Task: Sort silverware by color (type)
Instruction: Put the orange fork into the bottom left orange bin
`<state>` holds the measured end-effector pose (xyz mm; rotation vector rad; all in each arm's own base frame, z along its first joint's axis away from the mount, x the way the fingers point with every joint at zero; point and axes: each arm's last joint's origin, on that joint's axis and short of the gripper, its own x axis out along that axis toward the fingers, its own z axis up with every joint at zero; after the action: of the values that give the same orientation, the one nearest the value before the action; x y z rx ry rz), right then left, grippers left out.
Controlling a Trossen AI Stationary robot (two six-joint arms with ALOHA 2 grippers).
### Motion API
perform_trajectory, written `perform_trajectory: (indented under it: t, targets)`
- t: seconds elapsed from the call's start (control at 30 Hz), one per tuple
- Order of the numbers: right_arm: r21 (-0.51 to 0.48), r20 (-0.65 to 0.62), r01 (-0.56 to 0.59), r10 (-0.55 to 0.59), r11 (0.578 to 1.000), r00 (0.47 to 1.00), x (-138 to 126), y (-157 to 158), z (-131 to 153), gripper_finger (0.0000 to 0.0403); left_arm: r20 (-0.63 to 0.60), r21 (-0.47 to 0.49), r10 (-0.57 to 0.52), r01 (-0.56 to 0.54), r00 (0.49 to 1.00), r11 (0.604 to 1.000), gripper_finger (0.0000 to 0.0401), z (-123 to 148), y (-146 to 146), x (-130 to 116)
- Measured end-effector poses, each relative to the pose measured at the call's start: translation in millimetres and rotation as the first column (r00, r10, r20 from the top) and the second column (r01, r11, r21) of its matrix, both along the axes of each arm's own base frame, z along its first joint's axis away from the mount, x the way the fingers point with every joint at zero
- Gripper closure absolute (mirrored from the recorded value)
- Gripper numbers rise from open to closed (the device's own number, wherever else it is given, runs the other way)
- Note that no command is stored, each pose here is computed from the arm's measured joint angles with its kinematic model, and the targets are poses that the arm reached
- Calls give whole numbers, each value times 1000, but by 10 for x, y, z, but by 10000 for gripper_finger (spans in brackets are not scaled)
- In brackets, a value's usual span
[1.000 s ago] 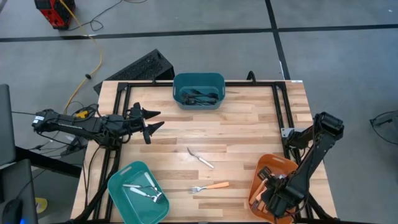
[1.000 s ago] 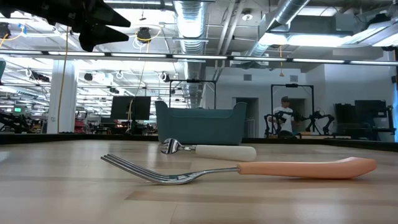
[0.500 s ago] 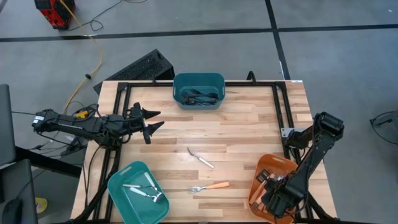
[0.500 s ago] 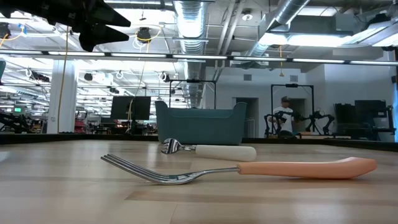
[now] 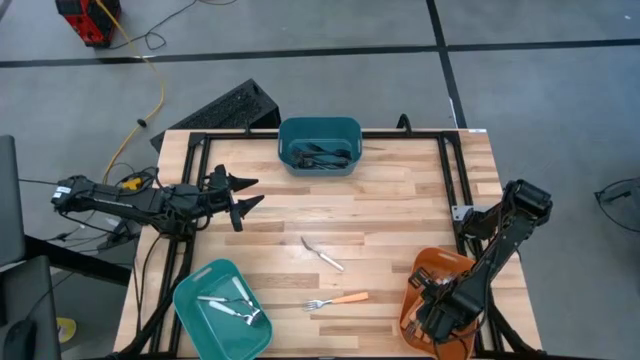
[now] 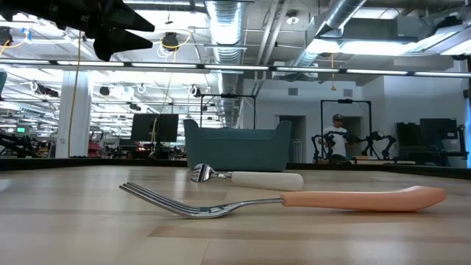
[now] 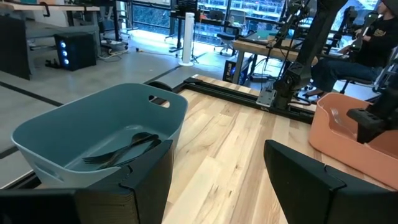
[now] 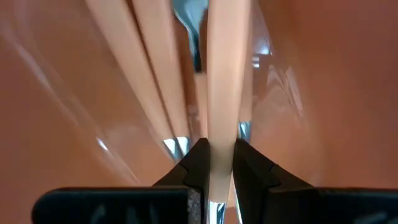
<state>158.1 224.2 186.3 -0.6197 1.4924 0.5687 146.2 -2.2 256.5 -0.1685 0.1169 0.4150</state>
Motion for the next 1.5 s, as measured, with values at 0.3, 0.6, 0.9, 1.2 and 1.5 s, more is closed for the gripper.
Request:
perform_trajectory:
  t: [0.3, 0.6, 0.9, 1.2, 1.5]
  targets:
    - [13, 8, -20, 20, 1000, 1000, 19, -3, -6, 330, 0, 6, 13, -13, 1000, 1000, 166, 1, 4, -1]
    - [53, 38, -13, 11, 998, 999, 53, 12, -35, 330, 0, 7, 17, -17, 1000, 1000, 166, 2, 5, -1]
    - [52, 37, 7, -9, 999, 999, 57, -67, -186, 330, 4, 7, 18, -18, 1000, 1000, 166, 5, 5, -1]
    - [54, 36, 47, -49, 997, 998, 60, -70, -186, 314, 3, 7, 18, -18, 1000, 1000, 166, 5, 4, -1]
    - [56, 36, 78, -80, 995, 996, 60, -69, -186, 279, 3, 7, 18, -18, 1000, 1000, 166, 5, 4, -1]
